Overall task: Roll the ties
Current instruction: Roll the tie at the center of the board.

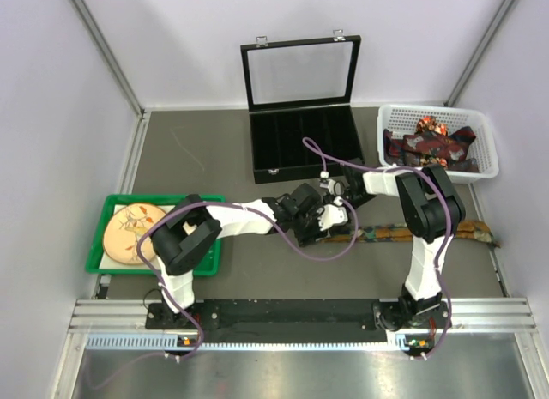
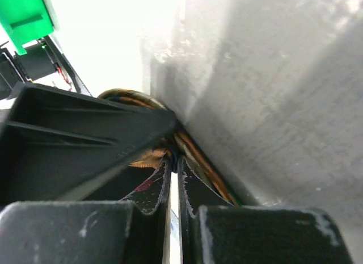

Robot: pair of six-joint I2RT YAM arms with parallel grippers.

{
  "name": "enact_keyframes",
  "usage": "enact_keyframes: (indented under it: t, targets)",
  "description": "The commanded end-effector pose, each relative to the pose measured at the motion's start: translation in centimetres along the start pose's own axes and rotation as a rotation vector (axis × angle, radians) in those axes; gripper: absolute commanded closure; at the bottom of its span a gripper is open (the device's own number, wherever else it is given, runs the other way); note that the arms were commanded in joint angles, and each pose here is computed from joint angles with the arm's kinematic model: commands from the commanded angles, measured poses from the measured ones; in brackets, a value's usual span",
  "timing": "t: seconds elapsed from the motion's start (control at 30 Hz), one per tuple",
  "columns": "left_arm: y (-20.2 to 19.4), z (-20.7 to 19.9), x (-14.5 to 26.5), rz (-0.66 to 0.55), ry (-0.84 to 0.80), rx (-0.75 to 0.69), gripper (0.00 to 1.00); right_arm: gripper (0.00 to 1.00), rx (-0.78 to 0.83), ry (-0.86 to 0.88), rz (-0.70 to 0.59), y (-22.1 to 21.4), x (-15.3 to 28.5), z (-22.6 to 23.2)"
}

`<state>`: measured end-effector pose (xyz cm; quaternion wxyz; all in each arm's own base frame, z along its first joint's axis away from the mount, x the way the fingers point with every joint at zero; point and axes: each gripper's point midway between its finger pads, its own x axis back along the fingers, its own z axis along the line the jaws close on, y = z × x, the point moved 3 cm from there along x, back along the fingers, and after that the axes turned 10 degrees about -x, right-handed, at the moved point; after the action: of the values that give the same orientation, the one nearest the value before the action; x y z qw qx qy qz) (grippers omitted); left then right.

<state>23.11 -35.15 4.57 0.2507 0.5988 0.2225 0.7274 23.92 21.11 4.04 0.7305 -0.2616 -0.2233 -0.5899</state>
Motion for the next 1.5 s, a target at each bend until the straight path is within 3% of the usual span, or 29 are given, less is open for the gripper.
enact_keyframes:
  t: [0.0, 0.2, 0.7, 0.83, 1.03, 1.3, 1.47]
  targets:
    - [-4.7, -2.0, 1.0, 0.154, -0.079, 0.066, 0.40, 1.00, 0.021, -0.091, -0.006, 0.1, -0.5, -1.8]
    - [-4.3, -0.9, 3.2, 0.002, -0.118, 0.064, 0.30, 1.00, 0.011, -0.152, -0.016, 0.0, -0.9, -3.3]
    - [-1.7, 0.1, 3.1, -0.328, -0.174, -0.005, 0.30, 1.00, 0.003, -0.263, -0.011, 0.1, -0.4, -4.8]
    - [-1.4, 0.4, 2.8, -0.353, -0.152, 0.017, 0.36, 1.00, 0.008, -0.270, -0.007, 0.0, -0.5, -5.0]
    - [-0.1, 1.1, 3.1, -0.381, -0.149, 0.024, 0.54, 1.00, 0.005, -0.273, -0.001, 0.1, -0.7, -5.3]
    - [3.2, 1.3, 2.1, -0.419, -0.175, 0.031, 0.58, 1.00, -0.001, -0.276, 0.004, 0.2, -0.9, -5.5]
    - [3.7, 0.8, -0.1, -0.376, -0.194, 0.030, 0.57, 1.00, -0.006, -0.266, 0.003, 0.1, -0.9, -5.3]
